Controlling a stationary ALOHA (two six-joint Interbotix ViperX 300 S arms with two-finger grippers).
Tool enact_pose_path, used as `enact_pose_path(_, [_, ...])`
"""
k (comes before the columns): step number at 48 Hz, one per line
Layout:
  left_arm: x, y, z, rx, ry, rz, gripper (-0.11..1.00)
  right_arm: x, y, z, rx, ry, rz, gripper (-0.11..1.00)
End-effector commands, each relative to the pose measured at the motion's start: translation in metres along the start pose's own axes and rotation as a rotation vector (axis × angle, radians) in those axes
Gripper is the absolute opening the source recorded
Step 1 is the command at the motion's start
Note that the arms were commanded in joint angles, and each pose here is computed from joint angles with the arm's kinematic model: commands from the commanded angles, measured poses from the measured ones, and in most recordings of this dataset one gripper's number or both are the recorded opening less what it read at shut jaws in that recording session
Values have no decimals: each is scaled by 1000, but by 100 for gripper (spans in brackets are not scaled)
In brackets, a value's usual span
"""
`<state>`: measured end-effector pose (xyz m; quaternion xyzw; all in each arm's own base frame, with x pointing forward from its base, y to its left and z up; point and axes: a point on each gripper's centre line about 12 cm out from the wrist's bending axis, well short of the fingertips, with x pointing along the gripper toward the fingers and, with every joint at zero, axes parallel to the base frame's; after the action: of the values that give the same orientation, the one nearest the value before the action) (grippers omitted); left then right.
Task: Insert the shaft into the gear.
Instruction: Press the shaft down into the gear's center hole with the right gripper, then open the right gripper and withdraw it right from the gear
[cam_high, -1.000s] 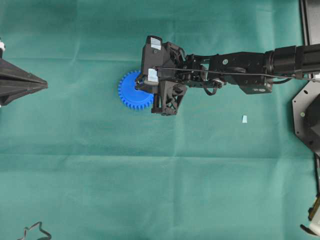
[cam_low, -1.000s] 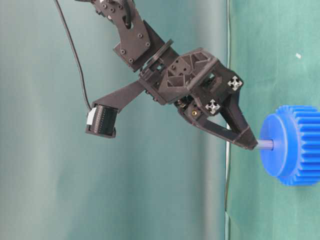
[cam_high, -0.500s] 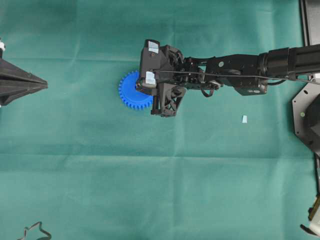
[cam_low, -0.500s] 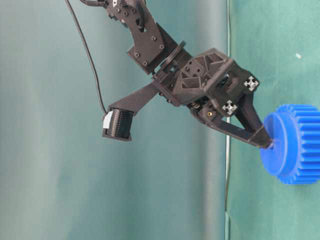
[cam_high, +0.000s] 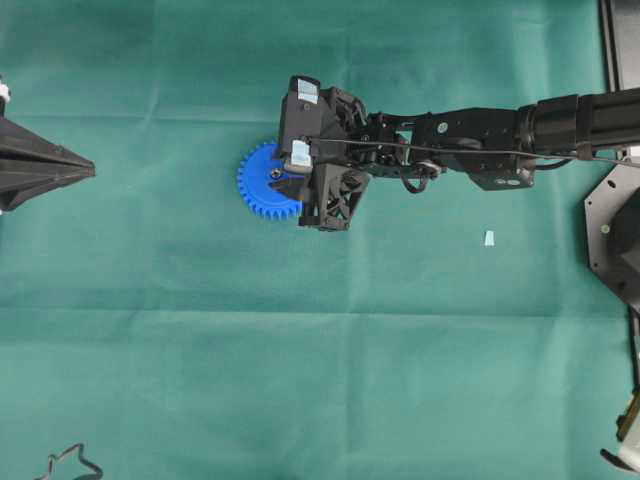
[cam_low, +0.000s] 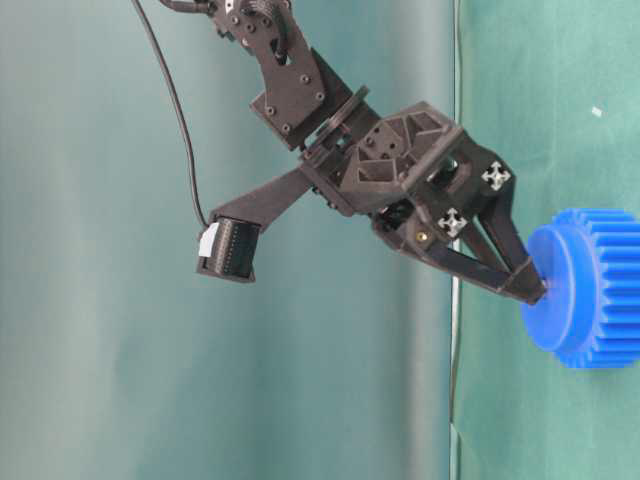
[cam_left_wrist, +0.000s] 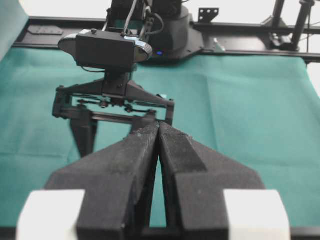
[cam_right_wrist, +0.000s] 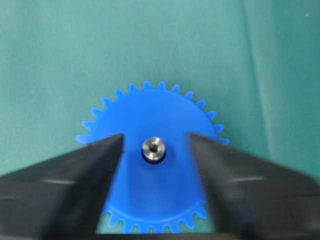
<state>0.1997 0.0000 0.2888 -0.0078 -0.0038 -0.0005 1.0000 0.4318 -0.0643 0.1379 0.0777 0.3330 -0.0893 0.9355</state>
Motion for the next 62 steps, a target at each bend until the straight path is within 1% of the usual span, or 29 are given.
enact_pose_path(1, [2,0,11,2,-26,-1,0,-5,1,13,2,-44,4,83])
enact_pose_path(4, [2,0,11,2,-25,1,0,-5,1,14,2,-47,4,95])
enact_pose_path(6, [2,0,10,2,-23,-1,0,-7,2,16,2,-50,5,98])
enact_pose_path(12, [2,0,10,2,-23,1,0,-18,2,25,3,-76,7,93])
enact_pose_path(24, [2,0,11,2,-25,1,0,-66,7,59,-11,-161,23,94])
enact_pose_path(29, [2,0,11,2,-25,1,0,-84,8,67,-17,-190,27,94])
enact_pose_path(33, [2,0,11,2,-25,-1,0,-96,8,69,-22,-203,28,94])
enact_pose_path(39, [2,0,11,2,-23,-1,0,-117,8,67,-22,-230,31,94])
enact_pose_path(44, [2,0,11,2,-23,1,0,-134,7,60,-22,-250,33,94])
enact_pose_path(54, [2,0,10,2,-20,1,0,-176,4,40,-19,-343,37,94])
enact_pose_path(62, [2,0,10,3,-20,-1,0,-206,2,19,-19,-386,41,94])
